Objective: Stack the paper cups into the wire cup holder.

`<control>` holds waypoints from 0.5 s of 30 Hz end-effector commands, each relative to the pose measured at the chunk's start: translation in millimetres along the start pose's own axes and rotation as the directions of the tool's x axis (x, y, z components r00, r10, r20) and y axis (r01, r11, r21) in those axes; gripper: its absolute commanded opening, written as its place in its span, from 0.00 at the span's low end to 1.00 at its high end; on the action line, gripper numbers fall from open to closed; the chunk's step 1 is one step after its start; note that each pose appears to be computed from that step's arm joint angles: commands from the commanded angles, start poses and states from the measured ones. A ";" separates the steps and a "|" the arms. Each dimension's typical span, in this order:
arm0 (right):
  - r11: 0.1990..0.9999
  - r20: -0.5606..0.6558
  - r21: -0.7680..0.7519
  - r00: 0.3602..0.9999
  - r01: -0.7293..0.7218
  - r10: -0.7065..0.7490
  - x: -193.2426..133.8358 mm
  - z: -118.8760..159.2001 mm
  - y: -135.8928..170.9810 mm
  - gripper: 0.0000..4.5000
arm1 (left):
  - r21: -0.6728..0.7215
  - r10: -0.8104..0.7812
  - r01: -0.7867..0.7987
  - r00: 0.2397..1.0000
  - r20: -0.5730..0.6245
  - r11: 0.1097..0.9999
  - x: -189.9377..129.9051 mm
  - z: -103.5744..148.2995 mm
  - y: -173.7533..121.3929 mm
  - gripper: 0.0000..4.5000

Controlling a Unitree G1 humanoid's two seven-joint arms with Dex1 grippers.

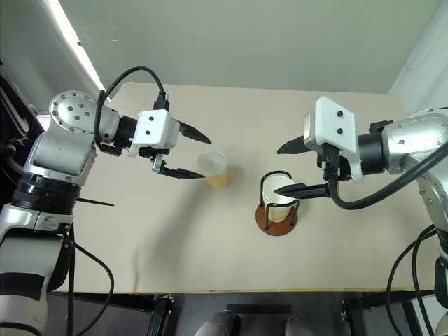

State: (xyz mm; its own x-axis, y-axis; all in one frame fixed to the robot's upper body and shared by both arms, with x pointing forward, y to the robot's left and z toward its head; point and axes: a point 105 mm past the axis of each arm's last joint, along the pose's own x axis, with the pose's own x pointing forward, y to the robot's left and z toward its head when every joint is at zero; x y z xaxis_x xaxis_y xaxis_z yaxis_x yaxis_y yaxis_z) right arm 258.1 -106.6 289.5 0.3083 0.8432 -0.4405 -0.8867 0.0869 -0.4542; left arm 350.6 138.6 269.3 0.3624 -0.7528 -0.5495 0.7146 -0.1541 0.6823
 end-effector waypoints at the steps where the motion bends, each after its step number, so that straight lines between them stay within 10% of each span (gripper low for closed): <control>1: 1.000 0.047 -0.001 0.999 0.007 -0.007 -12.2 14.8 6.4 0.84 | 0.099 0.036 -0.032 0.999 -0.039 0.995 2.0 3.8 7.9 0.91; 15: 0.990 0.041 0.128 0.997 0.061 -0.067 -28.7 4.9 1.1 0.84 | 0.236 0.051 0.008 0.968 -0.244 0.972 28.2 -35.6 16.0 0.91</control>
State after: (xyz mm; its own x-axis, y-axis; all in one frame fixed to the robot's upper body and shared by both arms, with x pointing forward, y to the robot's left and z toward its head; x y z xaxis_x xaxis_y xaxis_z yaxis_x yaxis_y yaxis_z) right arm 249.5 -122.0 292.2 0.3142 0.8571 -0.4082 -0.9256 0.1810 -0.3324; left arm 391.7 141.7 233.6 0.5023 -0.5765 -0.6444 0.6116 -0.2900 0.7361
